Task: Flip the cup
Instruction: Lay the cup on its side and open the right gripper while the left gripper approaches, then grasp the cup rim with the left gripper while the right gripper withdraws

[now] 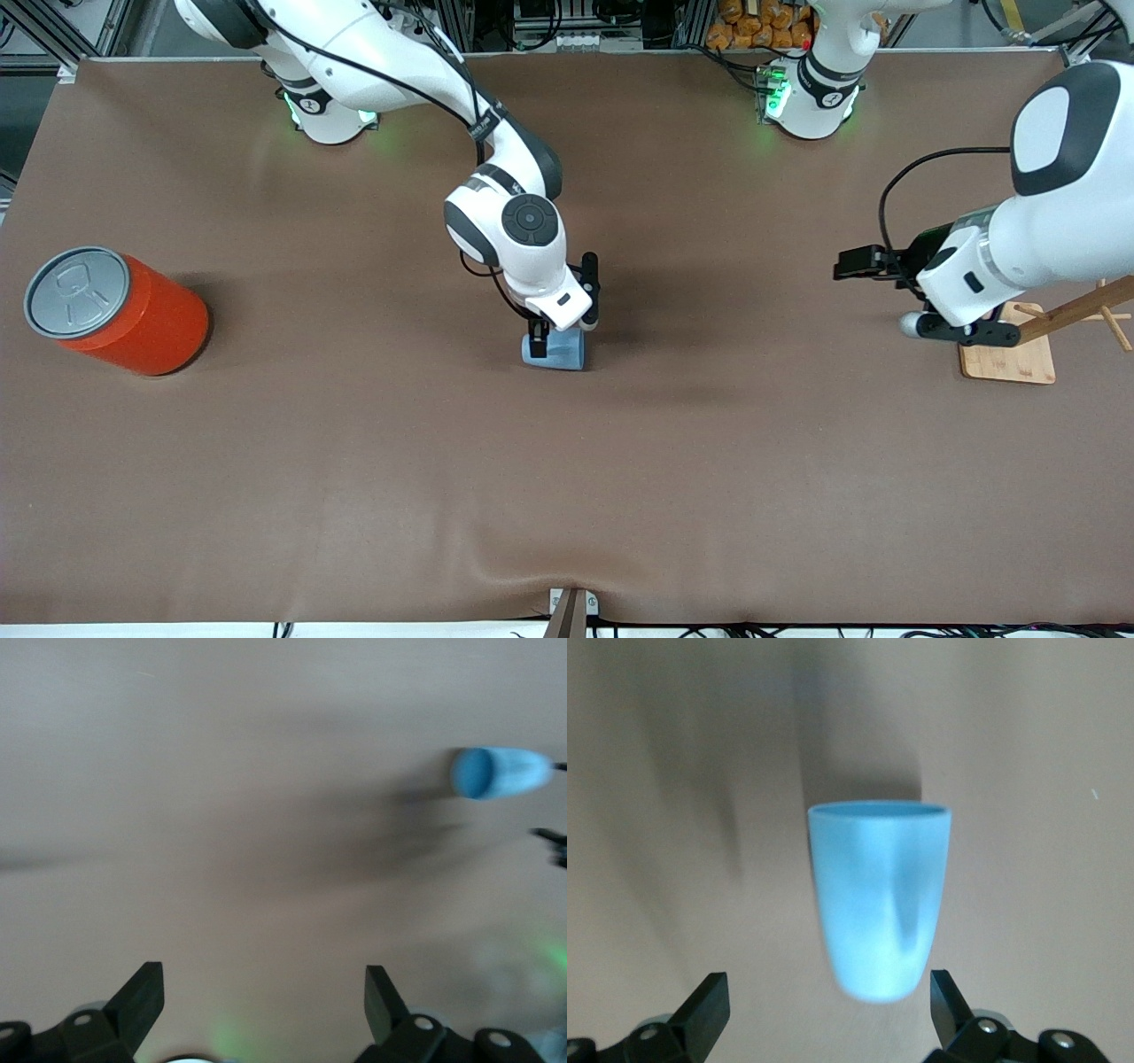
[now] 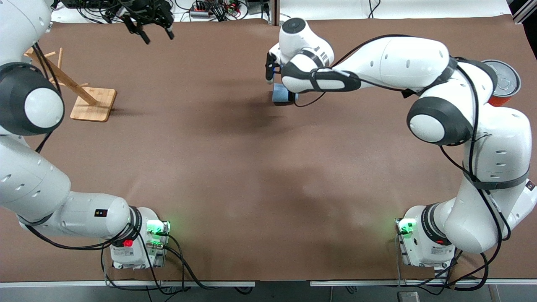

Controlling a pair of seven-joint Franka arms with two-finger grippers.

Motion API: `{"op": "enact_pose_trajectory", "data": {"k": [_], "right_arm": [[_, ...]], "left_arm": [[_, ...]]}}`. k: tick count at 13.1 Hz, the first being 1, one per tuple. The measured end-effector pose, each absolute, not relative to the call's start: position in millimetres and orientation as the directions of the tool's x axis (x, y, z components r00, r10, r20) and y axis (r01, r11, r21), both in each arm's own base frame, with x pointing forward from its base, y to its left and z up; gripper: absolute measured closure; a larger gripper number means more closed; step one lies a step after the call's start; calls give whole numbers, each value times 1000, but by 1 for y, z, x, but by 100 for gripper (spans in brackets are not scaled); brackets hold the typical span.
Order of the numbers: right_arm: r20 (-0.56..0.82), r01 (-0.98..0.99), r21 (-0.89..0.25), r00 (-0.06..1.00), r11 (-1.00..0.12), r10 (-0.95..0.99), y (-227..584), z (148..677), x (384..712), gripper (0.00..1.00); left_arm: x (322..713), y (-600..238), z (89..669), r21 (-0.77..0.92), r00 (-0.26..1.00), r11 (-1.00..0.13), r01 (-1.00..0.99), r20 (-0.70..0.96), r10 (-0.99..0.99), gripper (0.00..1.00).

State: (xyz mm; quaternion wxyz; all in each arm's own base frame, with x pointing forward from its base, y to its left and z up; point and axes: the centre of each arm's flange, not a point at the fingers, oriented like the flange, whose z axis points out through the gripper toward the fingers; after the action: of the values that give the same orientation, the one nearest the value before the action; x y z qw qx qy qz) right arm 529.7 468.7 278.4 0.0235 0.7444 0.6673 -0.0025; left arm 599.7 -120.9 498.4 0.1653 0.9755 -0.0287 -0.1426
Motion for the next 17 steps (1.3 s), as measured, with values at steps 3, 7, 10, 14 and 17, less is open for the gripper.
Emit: {"op": "enact_pose_trajectory", "data": {"k": [3,7,10,14,17], "right_arm": [[-49,949,38,316,-314,948,439,334,545,0],[-54,838,44,545,-543,837,331,451,581,0],[-6,709,16,705,-705,709,214,538,594,0],[-1,519,-31,855,-854,519,81,592,587,0],[-5,376,-76,926,-924,377,22,612,574,0]], "left_arm": [[618,-133,447,530,926,-838,128,-367,-90,0],[647,-162,368,644,942,-753,136,-320,-104,0],[658,-209,315,728,963,-675,122,-251,-96,0],[678,-259,274,792,990,-608,59,-125,-67,0],[692,-285,254,791,998,-611,-30,-6,-56,0]]}}
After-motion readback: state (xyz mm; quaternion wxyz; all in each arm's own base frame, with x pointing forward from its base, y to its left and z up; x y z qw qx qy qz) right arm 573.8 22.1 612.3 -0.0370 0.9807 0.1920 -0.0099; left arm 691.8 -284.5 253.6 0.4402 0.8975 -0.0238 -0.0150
